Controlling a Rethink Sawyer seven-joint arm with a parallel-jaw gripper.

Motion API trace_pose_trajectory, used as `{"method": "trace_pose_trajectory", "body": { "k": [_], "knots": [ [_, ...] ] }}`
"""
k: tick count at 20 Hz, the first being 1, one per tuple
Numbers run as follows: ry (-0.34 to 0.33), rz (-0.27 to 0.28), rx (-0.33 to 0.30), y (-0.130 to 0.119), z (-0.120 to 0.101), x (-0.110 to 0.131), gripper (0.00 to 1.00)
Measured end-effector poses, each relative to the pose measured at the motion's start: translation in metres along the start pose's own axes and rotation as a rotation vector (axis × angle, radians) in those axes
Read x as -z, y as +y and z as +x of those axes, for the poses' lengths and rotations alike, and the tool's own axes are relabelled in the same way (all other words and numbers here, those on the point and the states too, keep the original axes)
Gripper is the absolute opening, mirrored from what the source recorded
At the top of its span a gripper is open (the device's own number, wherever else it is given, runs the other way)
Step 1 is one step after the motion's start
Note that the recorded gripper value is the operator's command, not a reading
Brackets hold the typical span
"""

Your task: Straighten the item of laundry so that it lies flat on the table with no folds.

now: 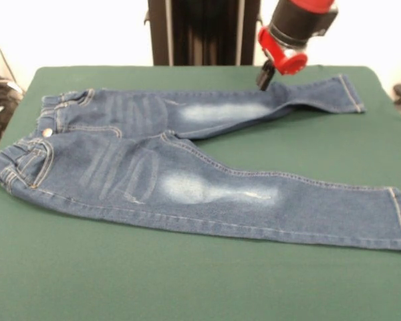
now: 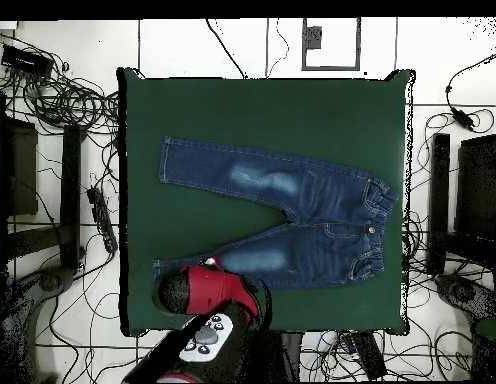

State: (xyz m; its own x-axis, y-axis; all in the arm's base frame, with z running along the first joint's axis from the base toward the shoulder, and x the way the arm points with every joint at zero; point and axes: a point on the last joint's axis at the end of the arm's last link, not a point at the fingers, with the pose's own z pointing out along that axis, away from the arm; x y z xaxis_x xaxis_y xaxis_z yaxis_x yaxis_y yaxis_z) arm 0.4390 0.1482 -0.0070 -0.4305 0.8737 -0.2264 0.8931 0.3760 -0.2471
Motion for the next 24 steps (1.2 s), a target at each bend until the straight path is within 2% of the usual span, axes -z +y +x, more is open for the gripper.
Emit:
{"method": "trace_pose_trajectory", "body": {
  "k": [5, 11, 16, 24],
  "knots": [
    [-0.034, -0.028, -0.011, 0.019, -0.018, 0.002, 0.00],
    [-0.027, -0.044, -0.036, 0.029, -0.030, -0.004, 0.00],
    [0.033, -0.070, -0.088, 0.040, -0.040, -0.018, 0.00],
    [0.148, -0.138, -0.149, 0.063, -0.038, -0.032, 0.00]
  ]
}}
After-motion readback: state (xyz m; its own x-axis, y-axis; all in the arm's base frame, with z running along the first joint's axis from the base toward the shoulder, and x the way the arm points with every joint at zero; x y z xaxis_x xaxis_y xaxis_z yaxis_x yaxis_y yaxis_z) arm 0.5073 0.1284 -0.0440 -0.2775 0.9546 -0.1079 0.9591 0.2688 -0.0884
